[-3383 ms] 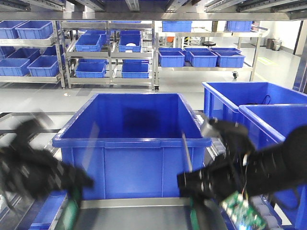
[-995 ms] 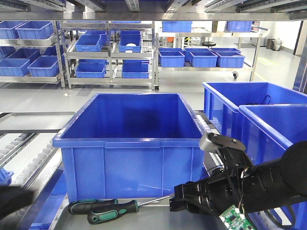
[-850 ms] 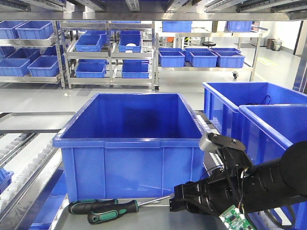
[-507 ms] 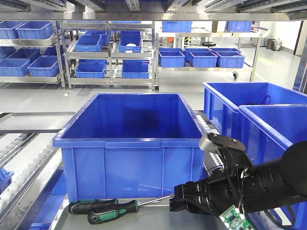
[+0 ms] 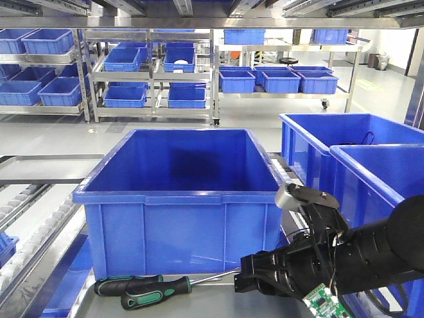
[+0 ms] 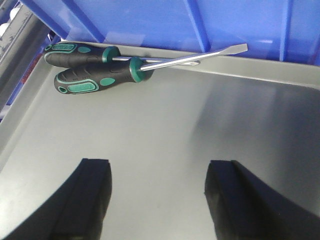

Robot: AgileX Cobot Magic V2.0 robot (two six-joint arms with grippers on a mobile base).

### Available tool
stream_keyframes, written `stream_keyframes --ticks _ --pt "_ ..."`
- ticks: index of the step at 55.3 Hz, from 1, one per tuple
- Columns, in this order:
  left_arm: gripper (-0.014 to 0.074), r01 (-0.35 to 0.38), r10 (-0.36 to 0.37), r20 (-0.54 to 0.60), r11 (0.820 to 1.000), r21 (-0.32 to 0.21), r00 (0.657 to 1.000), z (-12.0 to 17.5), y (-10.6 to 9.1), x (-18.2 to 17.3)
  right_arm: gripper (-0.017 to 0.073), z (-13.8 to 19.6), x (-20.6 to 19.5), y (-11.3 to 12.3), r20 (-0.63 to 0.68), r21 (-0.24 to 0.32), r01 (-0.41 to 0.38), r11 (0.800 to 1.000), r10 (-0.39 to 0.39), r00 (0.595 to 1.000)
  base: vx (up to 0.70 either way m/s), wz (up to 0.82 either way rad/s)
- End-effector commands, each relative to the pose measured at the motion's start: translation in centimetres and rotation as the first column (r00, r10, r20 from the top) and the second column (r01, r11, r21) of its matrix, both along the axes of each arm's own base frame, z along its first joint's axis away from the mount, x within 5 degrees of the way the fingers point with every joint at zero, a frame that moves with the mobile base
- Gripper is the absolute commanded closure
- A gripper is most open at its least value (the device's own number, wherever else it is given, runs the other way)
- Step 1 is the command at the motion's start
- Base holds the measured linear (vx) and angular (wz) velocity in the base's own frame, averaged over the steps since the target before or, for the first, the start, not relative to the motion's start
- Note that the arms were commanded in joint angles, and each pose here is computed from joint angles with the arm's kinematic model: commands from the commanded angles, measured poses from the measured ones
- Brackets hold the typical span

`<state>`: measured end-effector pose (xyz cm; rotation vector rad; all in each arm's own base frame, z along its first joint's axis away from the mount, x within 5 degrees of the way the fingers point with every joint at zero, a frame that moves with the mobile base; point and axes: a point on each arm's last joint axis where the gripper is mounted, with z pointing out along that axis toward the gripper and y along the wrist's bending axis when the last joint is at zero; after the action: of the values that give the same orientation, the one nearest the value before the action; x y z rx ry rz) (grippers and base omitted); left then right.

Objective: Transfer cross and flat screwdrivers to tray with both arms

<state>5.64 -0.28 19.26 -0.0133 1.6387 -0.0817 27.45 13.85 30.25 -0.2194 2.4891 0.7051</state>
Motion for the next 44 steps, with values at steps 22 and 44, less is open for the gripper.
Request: stream_keyframes --ticks 22,44 --pt "0.0599 -0.002 0.005 0.126 1.0 -0.026 0.992 1.7 0.0 -0.2 0.0088 2.6 -0.2 -0.3 0.116 0.036 0.015 0.999 -0.019 0.993 0.0 0.0" --pt "0.0599 -0.002 0.005 0.126 1.0 -0.026 0.992 1.7 0.0 -0.2 0.0328 2.7 -11.5 -6.0 0.347 -0.024 0.071 0.997 -0.058 0.936 0.0 0.0"
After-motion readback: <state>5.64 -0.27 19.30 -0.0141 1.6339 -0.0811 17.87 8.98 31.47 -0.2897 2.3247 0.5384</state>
